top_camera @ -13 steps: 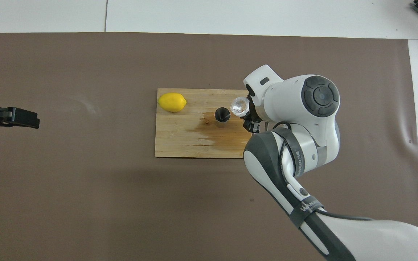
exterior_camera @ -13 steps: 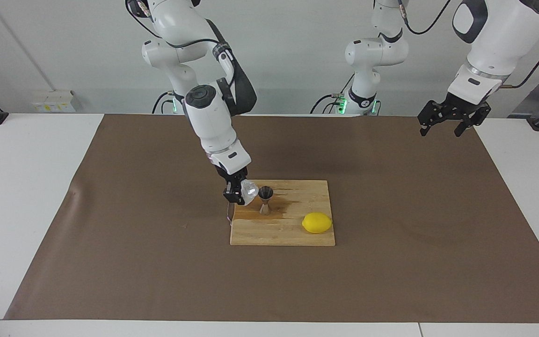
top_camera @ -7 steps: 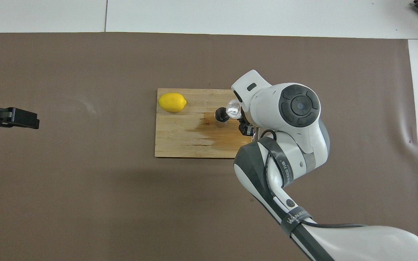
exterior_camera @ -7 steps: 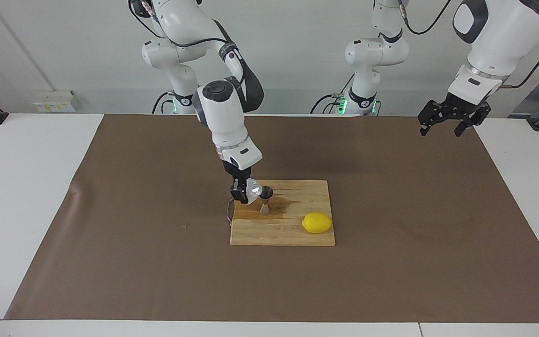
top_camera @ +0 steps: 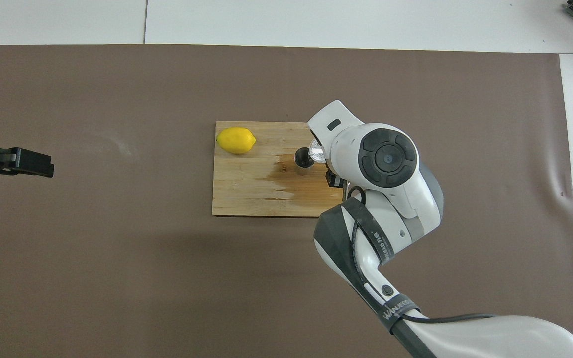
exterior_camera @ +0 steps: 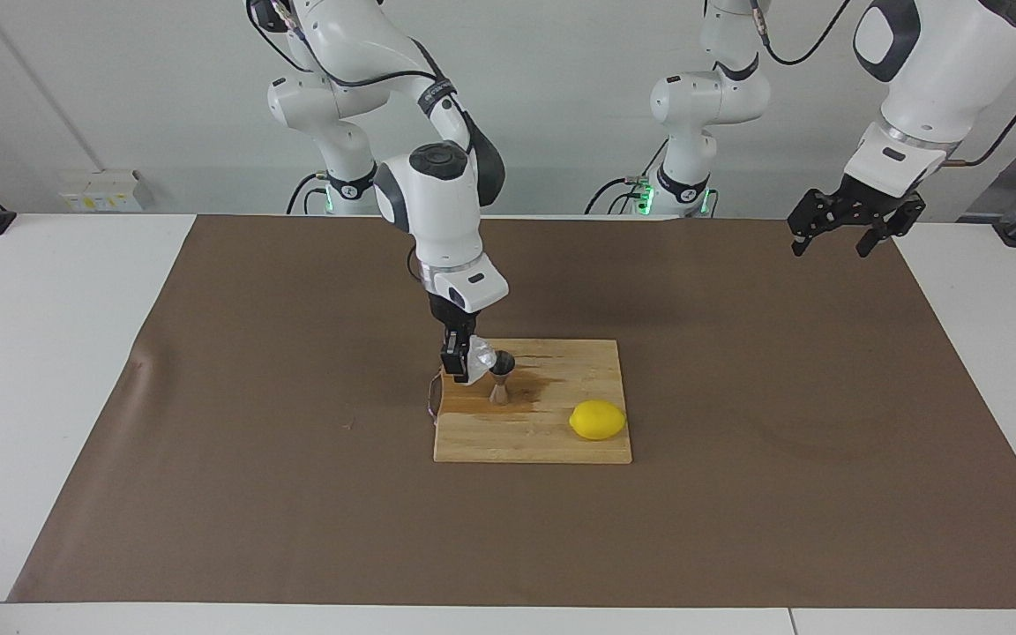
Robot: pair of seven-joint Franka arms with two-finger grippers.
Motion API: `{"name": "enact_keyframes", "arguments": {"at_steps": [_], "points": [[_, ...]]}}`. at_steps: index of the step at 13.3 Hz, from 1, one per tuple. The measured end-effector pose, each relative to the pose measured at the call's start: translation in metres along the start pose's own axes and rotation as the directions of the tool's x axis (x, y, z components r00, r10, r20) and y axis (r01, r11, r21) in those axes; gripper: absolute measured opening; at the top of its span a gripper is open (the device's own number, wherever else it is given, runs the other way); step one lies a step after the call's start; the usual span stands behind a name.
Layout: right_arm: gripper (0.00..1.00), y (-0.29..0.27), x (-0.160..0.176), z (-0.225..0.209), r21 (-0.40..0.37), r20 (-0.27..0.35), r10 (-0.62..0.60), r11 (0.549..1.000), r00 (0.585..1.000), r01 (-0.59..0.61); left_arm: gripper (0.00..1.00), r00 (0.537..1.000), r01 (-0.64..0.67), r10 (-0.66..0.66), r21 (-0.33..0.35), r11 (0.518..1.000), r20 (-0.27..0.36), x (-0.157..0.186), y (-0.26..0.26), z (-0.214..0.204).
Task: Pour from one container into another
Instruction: 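Tilt the white cup with the right gripper to pour into the metal cup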
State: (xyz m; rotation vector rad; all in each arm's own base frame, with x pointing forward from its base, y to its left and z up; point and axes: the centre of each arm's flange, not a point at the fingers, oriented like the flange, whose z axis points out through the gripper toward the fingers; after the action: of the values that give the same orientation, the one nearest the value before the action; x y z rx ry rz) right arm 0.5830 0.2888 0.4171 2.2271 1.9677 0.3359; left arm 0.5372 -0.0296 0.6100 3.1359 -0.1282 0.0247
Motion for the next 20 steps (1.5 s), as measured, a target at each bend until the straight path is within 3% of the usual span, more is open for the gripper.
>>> {"name": "enact_keyframes", "arguments": {"at_steps": [20], "points": [[0.51, -0.0056, 0.0092, -0.0030, -0.032, 0.032, -0.048, 0.998, 0.998, 0.049, 1.00, 1.000, 0.000, 0.000, 0.000, 1.000, 0.001, -0.0001, 0.0000, 0.0001]]}}
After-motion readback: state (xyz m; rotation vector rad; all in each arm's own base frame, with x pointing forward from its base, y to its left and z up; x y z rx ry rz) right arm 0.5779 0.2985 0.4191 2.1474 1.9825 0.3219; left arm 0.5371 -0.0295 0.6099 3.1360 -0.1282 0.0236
